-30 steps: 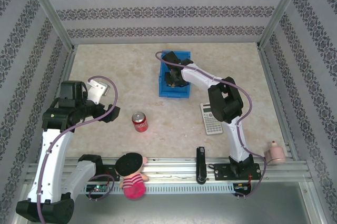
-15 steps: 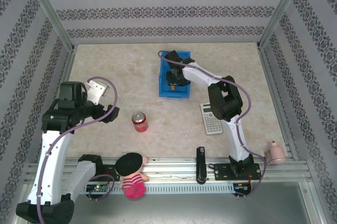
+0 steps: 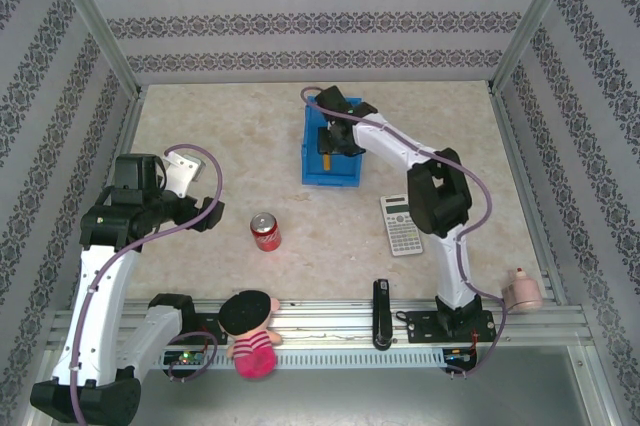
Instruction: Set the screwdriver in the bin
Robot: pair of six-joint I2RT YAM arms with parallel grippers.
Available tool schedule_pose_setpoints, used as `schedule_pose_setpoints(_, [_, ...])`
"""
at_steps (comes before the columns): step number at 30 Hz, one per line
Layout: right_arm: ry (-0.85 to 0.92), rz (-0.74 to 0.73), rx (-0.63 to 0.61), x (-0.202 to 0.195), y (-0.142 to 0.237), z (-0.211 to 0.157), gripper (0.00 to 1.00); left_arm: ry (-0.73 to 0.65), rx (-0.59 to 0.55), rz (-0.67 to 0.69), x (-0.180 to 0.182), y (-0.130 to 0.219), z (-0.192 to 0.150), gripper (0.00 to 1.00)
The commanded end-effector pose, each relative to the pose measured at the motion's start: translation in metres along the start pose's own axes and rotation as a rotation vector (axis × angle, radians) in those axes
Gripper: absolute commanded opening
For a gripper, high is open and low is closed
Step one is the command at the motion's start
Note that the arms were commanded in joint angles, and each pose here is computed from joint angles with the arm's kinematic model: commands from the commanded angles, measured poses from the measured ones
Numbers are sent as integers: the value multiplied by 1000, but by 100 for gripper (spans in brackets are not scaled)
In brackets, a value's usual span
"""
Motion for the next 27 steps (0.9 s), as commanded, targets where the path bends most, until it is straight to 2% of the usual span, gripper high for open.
schedule_pose_setpoints(1, [44,48,-130,12,65,11,42,14,-22,43,3,3,6,99])
schedule_pose_setpoints(6, [81,120,-228,17,123,-6,44,35,4,50,6,-9,3,99])
schedule_pose_setpoints(10, [150,194,-291,14,157,-39,47,53,-2,98,13,-13,7,99])
schedule_pose_setpoints(14, [217,295,-302,1,178,-75,48,93,-18,127,17,-15,11,99])
schedule_pose_setpoints(17, [227,371,-342,-18,190,-99,51,69,-33,104,15,-12,12,99])
schedule_pose_setpoints(22, [157,448,-429,-62,208,-127,58,72,-40,169,19,-8,13,99])
schedule_pose_setpoints(27, [130,494,-500,-99,221,-150,67,95,-42,123,15,-6,14,97])
Point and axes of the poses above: each hand's point on the last joint's axis, 136 mm out from that joint toward the fingers, its own y axis back along the fingers, its own x axis along the line the jaws close on, z = x × y, the point moved 10 cm from there along y, back along the fingers, and after that the axes turned 13 degrees about -y, right-handed, at the moved point
